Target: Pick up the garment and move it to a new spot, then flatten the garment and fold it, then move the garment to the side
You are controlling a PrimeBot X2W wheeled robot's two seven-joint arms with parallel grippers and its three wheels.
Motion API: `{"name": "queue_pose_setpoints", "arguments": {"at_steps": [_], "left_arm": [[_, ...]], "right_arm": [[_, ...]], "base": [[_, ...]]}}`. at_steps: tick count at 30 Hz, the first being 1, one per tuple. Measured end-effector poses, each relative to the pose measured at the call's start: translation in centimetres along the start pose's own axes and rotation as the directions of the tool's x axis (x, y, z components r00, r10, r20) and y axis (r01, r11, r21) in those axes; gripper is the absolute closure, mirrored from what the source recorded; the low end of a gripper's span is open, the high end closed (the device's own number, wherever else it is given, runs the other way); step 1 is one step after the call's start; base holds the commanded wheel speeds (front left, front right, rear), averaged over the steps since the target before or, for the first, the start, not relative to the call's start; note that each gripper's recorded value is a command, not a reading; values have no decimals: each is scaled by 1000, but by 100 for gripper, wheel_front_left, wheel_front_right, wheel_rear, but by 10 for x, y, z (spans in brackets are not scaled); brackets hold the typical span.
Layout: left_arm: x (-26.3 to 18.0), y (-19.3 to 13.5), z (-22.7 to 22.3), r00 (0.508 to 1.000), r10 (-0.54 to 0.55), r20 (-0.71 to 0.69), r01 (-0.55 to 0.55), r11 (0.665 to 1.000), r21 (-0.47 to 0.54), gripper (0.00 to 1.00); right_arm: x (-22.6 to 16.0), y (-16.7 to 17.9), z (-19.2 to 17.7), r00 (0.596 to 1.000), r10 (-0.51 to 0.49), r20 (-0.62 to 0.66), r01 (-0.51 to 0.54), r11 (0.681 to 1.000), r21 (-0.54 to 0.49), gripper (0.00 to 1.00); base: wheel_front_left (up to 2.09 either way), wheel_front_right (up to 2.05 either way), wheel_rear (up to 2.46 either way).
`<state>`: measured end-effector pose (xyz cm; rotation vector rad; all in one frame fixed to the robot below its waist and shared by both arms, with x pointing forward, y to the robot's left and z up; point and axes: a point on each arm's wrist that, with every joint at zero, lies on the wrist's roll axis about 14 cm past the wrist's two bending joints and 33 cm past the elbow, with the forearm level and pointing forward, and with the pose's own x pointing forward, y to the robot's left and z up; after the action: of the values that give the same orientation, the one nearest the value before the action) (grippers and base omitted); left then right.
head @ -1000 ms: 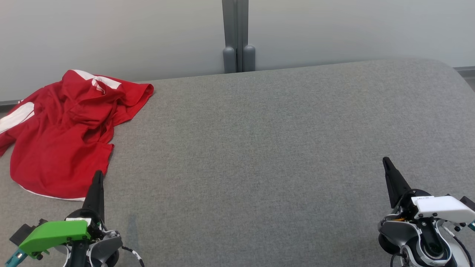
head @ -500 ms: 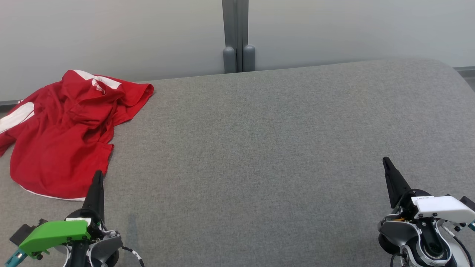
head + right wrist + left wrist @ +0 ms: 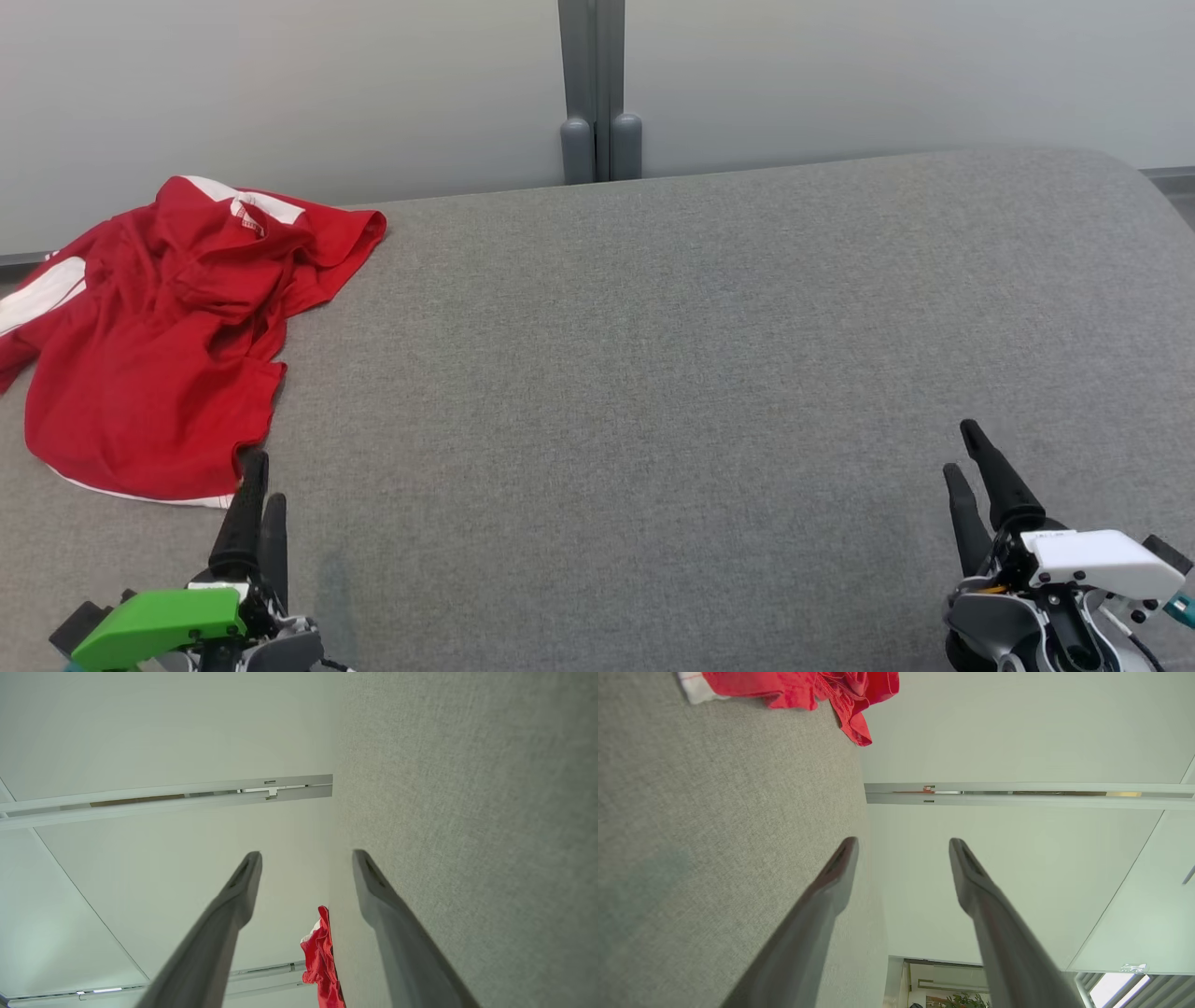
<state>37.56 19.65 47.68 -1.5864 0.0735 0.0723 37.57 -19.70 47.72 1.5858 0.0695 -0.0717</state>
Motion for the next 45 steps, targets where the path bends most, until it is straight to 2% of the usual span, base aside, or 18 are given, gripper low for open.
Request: {"name": "queue_pose_setpoints", "arguments": {"at_steps": [14, 20, 26, 33, 39, 45], "left_arm": [[-3, -5, -9, 1000, -15, 8, 15, 998, 67, 0], [-3, -14, -13, 1000, -30, 6, 29, 986, 162, 0], [-3, -21, -23, 999, -37, -12, 39, 959, 280, 0], [-3, -27, -30, 999, -44, -16, 47, 909, 415, 0], [-5, -31, -35, 998, -56, -17, 56, 855, 515, 0], [-7, -32, -38, 998, -62, -17, 60, 795, 603, 0]], "right_arm": [[-3, 0, -6, 1000, 2, 17, -1, 998, -64, 0], [-2, 7, -6, 999, 24, 25, -20, 991, -134, 0], [-2, 17, -7, 998, 54, 29, -46, 973, -225, 0], [-3, 24, -12, 997, 81, 16, -70, 928, -367, 0], [-4, 31, -21, 994, 107, -10, -97, 861, -500, 0], [-5, 35, -28, 992, 124, -28, -117, 805, -582, 0]], "base": [[0, 0, 0], [0, 0, 0], [0, 0, 0], [0, 0, 0], [0, 0, 0], [0, 0, 0]]}}
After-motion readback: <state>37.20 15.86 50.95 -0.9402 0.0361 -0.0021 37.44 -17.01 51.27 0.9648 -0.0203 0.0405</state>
